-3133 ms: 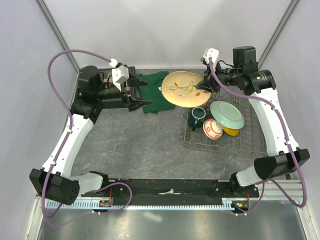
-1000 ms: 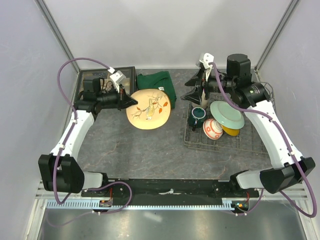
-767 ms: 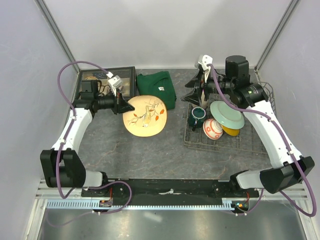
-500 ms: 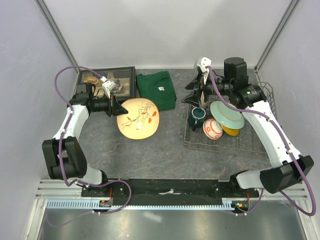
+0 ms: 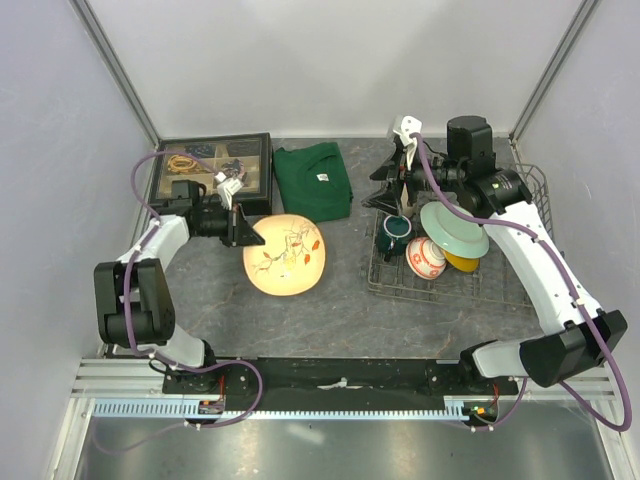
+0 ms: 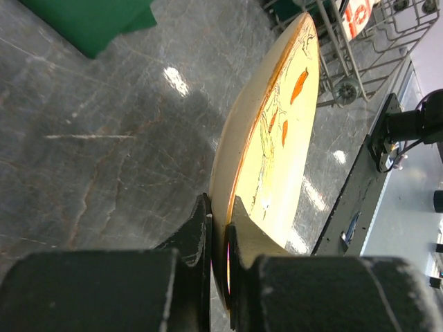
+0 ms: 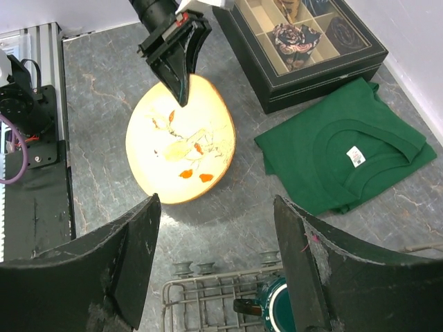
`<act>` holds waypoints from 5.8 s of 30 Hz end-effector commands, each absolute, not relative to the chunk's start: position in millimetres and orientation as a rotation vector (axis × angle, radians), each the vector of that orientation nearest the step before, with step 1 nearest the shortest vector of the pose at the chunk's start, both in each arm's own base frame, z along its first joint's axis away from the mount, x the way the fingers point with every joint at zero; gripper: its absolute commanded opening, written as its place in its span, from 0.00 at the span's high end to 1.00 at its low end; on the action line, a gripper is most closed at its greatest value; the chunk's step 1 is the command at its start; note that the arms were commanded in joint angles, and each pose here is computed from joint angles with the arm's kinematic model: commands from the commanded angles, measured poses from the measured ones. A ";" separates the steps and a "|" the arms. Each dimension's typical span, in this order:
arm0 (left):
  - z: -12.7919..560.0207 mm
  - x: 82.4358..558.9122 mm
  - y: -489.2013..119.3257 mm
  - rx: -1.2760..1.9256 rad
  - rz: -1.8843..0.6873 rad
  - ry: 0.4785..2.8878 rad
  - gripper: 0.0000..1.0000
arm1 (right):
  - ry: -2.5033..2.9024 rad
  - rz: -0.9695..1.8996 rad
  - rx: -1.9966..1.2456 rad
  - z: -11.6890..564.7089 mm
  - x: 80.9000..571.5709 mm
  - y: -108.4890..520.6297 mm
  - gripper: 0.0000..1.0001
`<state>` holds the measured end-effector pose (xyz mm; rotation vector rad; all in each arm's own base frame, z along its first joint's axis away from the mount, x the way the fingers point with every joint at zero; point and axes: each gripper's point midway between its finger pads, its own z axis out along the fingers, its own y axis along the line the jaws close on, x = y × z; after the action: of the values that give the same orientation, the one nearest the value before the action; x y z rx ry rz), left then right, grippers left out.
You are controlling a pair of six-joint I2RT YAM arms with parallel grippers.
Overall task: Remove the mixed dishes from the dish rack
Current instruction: Place the plate at the center of the board, then pick up the plate from the dish rack.
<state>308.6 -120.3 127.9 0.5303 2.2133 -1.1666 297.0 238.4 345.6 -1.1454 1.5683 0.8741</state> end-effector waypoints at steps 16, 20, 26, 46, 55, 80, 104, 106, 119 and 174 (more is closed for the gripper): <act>103.0 294.6 -164.6 0.491 -1.303 2.275 0.98 | 1.541 0.840 -1.167 338.3 293.5 236.4 0.25; 95.4 295.7 -163.8 0.480 -1.296 2.289 0.98 | 1.550 0.808 -1.168 335.3 294.2 232.5 0.25; 83.1 296.0 -162.7 0.474 -1.289 2.318 0.99 | 1.565 0.805 -1.170 331.6 294.0 231.4 0.25; 56.1 296.0 -163.4 0.452 -1.285 2.402 0.76 | 1.598 0.799 -1.183 319.1 292.3 230.4 0.24; 47.3 300.0 -161.0 0.451 -1.237 2.445 0.67 | 1.638 0.728 -1.192 310.6 295.1 222.0 0.23; 36.2 306.6 -145.7 0.442 -1.052 2.519 0.45 | 1.854 0.322 -1.213 255.6 314.7 166.4 0.23; 117.3 324.3 -135.2 0.529 -0.833 2.283 0.16 | 2.225 -0.279 -1.145 152.6 344.1 75.7 0.21; 120.7 324.7 -134.7 0.534 -0.824 2.273 0.16 | 2.242 -0.300 -1.137 145.7 344.2 72.0 0.20; 129.9 326.7 -133.4 0.538 -0.800 2.246 0.16 | 2.282 -0.420 -1.117 114.2 355.1 58.8 0.20; 131.2 326.9 -135.4 0.524 -0.814 2.232 0.17 | 2.190 -0.864 -0.998 175.6 375.5 10.5 0.21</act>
<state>318.6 -133.2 112.8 0.4903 2.3044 -0.8323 364.6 24.3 148.0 -1.0633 2.2455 -0.7321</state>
